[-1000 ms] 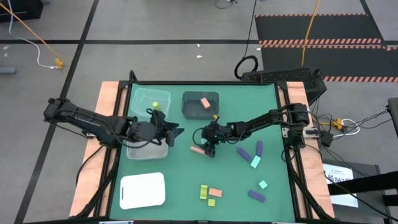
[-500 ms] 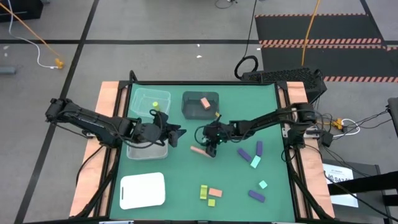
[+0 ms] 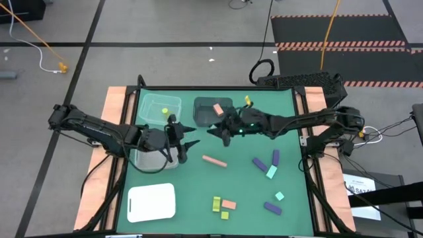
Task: Sort & place blocks by color
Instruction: Put the left blue block into the dark white bin
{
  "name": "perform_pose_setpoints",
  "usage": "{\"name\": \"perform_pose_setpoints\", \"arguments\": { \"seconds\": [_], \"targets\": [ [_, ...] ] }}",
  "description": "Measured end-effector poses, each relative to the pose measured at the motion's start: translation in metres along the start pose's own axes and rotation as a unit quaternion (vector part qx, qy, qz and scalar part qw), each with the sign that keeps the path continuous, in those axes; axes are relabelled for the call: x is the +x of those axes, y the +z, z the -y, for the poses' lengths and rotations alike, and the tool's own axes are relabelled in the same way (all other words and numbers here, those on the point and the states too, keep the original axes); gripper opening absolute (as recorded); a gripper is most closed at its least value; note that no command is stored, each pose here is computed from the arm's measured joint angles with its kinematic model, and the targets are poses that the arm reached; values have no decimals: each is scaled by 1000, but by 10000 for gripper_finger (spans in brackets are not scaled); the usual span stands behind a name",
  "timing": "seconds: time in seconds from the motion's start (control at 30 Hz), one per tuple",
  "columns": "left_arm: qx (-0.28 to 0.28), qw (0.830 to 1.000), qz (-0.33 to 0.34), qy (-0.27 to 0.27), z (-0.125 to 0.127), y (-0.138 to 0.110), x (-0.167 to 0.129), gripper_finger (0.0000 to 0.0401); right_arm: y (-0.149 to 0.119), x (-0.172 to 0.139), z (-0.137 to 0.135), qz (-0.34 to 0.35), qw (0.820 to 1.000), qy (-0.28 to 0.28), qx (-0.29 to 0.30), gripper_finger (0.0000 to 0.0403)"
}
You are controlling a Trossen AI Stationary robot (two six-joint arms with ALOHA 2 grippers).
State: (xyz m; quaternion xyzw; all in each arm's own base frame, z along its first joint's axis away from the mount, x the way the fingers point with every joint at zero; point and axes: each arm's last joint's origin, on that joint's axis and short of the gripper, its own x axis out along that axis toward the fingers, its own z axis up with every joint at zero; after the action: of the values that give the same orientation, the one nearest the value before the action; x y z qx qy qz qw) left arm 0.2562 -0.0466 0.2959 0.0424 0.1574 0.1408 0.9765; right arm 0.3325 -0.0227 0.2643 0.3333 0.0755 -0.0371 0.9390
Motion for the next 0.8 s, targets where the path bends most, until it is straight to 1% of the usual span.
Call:
{"name": "perform_pose_setpoints", "arguments": {
  "seconds": [0.07,0.17,0.23,0.27,0.37,0.5,0.6,0.67,0.8],
  "targets": [
    [54,998,34,1,0,7,0,228,9,-2,-7,40,998,34,25,113],
    [125,989,83,11,0,18,-1,228,18,-3,-15,86,990,79,75,113],
    [161,981,110,21,-1,24,-2,228,22,-4,-18,115,984,94,98,113],
    [169,977,123,28,-2,27,-3,228,22,-4,-20,128,982,93,102,113],
    [168,972,156,49,-8,35,-3,228,21,-4,-22,149,980,80,105,113],
    [153,972,163,71,-19,37,1,228,22,-5,-26,176,976,76,107,115],
    [136,975,170,53,-23,37,8,228,24,-7,-30,201,970,85,104,115],
    [135,976,168,39,-23,34,14,228,26,-8,-31,213,968,86,98,115],
    [133,974,179,49,-24,33,26,228,27,-8,-31,217,968,89,89,115]
  ]
}}
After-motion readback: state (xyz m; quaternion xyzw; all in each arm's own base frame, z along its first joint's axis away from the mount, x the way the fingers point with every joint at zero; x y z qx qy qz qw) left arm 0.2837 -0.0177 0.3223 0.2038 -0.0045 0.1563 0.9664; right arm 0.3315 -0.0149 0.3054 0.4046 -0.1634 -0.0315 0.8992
